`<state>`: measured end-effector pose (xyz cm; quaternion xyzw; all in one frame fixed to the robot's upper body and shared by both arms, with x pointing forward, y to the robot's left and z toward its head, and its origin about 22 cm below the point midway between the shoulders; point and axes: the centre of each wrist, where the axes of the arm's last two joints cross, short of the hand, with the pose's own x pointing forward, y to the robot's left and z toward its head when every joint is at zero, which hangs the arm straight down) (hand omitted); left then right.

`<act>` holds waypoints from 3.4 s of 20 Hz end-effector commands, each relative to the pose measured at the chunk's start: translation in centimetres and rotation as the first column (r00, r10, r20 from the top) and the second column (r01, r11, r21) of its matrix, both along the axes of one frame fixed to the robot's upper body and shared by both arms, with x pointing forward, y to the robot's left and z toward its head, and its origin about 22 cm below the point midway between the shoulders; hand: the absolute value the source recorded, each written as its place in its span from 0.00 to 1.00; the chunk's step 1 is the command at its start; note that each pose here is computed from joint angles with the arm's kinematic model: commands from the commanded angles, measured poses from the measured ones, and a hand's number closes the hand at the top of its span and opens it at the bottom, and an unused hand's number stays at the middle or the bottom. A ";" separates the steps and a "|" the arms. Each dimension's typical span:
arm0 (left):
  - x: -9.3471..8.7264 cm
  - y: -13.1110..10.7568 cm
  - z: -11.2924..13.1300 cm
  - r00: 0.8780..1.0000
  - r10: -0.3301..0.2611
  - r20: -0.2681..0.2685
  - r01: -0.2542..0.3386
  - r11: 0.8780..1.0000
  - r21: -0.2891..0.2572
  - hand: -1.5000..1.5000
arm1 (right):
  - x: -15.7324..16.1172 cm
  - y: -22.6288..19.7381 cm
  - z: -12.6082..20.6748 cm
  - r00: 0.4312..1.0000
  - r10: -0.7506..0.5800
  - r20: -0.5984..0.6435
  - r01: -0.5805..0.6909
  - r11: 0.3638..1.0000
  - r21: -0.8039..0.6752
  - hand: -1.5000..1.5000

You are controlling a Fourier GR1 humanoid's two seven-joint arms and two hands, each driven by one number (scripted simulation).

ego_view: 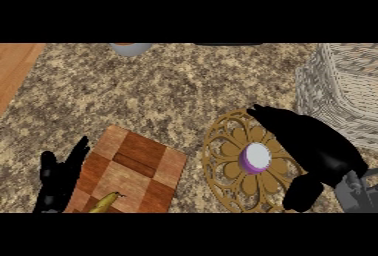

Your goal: Pick the can from the placemat and place it in the basket

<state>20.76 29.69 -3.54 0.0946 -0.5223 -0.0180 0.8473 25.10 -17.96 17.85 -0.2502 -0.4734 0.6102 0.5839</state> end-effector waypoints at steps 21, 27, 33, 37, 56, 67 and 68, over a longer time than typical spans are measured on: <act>-1.4 0.3 -1.9 0.994 -0.022 -0.103 0.017 0.999 -0.046 0.50 | 2.4 1.0 -7.7 0.997 -0.032 -0.064 0.025 0.994 -0.104 0.00; -2.6 1.1 -2.6 0.997 -0.007 -0.079 0.005 1.000 -0.027 0.50 | 2.4 2.3 -8.9 0.998 -0.026 -0.065 0.020 0.995 -0.093 0.00; -1.7 0.9 -2.2 0.996 -0.011 -0.083 0.007 0.999 -0.046 0.50 | 1.2 1.8 -11.1 0.998 -0.018 -0.061 0.013 0.996 -0.092 0.00; -0.3 0.2 -1.8 0.996 0.005 -0.093 -0.008 0.999 -0.031 0.50 | 1.6 1.6 -10.1 0.998 -0.015 -0.063 0.009 0.995 -0.095 0.00; -0.8 0.1 -1.6 0.997 0.001 -0.082 -0.004 0.999 -0.038 0.50 | 0.1 3.5 -16.2 0.952 -0.299 0.063 0.306 0.937 -0.169 1.00; -1.5 0.5 -1.6 0.995 0.016 -0.095 -0.020 0.999 -0.038 0.50 | 0.2 5.8 -8.7 0.802 -0.558 0.213 0.416 0.778 0.470 1.00; -1.8 0.9 -2.0 0.994 0.029 -0.102 -0.034 0.998 -0.045 0.50 | 0.0 4.9 -7.5 0.773 -0.593 0.228 0.391 0.727 0.565 1.00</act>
